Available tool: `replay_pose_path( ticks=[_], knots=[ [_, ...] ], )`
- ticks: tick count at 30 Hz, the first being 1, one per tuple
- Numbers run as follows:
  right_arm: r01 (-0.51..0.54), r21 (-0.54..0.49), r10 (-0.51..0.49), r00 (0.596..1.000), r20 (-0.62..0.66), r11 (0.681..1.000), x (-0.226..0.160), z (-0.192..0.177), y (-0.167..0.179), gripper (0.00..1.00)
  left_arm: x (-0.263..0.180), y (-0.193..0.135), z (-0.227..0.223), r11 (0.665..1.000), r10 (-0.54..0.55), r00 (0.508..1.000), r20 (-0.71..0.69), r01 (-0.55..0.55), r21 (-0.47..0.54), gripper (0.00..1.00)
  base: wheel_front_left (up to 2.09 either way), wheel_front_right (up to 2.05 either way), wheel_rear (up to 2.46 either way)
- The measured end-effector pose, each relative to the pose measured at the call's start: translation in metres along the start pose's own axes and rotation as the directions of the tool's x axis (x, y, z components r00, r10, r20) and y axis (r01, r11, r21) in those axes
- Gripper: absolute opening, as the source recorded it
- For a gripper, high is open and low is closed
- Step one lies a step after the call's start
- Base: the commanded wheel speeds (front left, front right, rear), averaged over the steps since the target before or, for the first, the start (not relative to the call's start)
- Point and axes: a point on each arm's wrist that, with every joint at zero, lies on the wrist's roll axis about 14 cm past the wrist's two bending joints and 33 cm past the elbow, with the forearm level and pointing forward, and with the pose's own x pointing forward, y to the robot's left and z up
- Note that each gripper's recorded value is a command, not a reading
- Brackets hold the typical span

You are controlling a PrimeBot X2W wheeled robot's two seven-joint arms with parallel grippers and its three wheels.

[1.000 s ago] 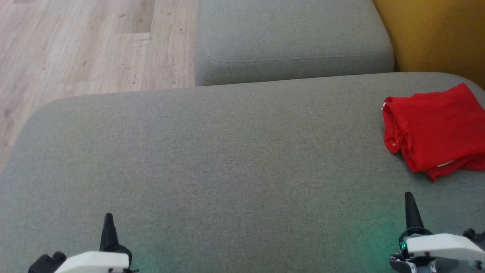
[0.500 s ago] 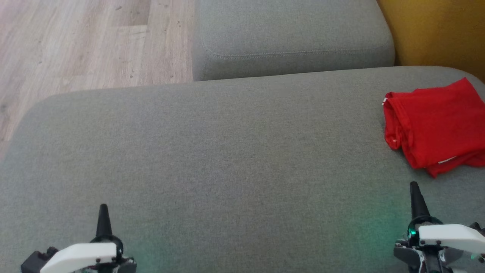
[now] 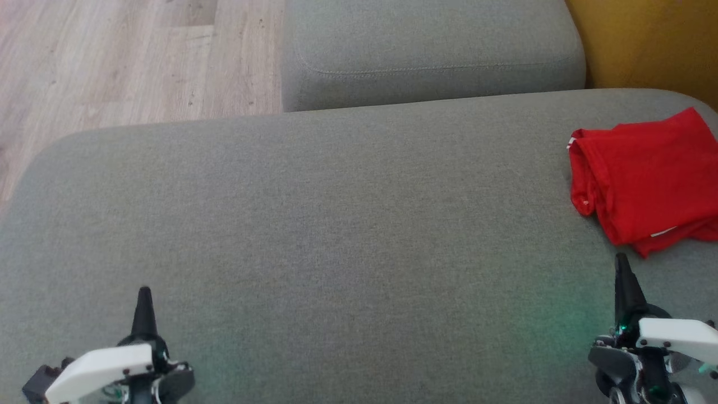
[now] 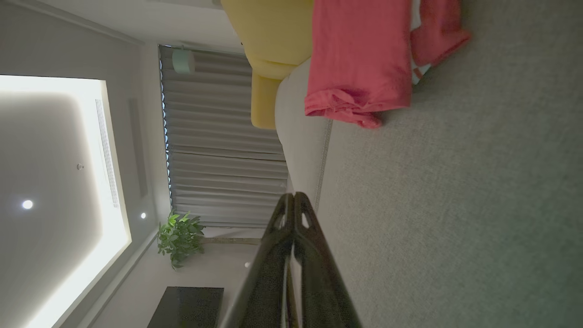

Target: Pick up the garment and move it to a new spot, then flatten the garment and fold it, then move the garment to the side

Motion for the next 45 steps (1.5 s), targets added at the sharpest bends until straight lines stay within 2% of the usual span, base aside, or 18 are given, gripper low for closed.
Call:
replay_pose_path(
  ticks=[12,45],
  knots=[
    [-0.04,0.136,0.039,0.999,0.01,0.99,0.011,0.007,0.013,0.0,0.007,-0.007,0.005,0.99,-0.035,0.999,0.005,0.036,-0.134,0.0,0.0,0.0,0.0],
    [-0.041,0.14,0.039,0.999,0.015,0.989,0.011,0.009,0.013,0.0,0.01,-0.013,0.006,0.989,-0.051,0.999,0.007,0.052,-0.135,0.0,0.0,0.0,0.0]
  ],
)
